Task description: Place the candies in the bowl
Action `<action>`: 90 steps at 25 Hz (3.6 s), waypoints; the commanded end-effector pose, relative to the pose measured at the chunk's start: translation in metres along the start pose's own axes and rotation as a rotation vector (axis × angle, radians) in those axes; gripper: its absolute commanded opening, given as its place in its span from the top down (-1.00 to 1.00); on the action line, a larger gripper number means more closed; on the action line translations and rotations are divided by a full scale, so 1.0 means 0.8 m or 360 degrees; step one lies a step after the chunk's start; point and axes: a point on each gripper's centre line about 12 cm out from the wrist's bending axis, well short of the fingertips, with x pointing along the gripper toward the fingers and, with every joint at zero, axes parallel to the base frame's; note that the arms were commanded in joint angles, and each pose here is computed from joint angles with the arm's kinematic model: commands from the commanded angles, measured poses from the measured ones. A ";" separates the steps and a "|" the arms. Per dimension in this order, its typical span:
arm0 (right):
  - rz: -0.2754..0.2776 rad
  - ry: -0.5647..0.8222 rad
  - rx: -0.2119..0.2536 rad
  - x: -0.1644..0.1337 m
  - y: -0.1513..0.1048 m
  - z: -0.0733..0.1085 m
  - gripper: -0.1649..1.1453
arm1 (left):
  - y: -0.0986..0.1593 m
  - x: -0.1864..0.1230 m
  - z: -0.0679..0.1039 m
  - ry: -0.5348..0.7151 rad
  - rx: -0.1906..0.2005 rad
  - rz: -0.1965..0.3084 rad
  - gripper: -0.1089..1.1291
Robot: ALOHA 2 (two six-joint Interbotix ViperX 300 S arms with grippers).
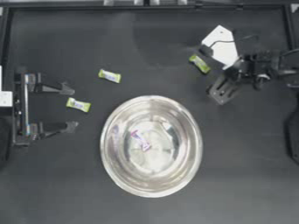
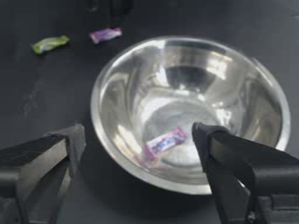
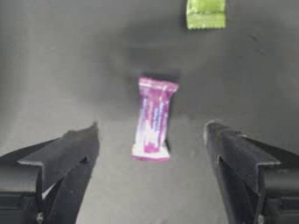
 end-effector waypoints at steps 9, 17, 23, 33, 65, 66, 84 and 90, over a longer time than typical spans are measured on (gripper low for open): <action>0.0003 -0.0013 -0.0029 0.015 0.005 0.005 -0.77 | 0.000 0.001 0.004 -0.0008 -0.0018 -0.0003 -0.83; -0.0011 0.0003 -0.0054 0.027 0.005 0.002 -0.77 | -0.001 0.001 0.004 -0.0007 -0.0027 -0.0006 -0.83; -0.0010 0.0002 -0.0048 0.033 0.003 0.002 -0.77 | -0.001 0.002 0.003 -0.0004 -0.0032 -0.0007 -0.83; -0.0020 0.0028 -0.0038 0.036 -0.001 -0.004 -0.73 | -0.001 0.001 0.006 -0.0013 -0.0038 -0.0006 -0.83; 0.0232 -0.0471 -0.0206 -0.149 0.065 0.035 0.16 | -0.001 0.001 0.004 -0.0008 -0.0040 -0.0006 -0.83; 0.0256 -0.0484 -0.0232 -0.155 0.075 0.036 0.16 | 0.000 0.001 0.004 -0.0008 -0.0041 -0.0004 -0.83; 0.0419 -0.0455 -0.0577 -0.124 0.218 0.040 0.16 | 0.000 0.001 0.004 -0.0006 -0.0041 -0.0001 -0.83; 0.0452 -0.0465 -0.0616 -0.105 0.228 0.039 0.07 | 0.000 0.001 0.004 -0.0008 -0.0041 -0.0002 -0.83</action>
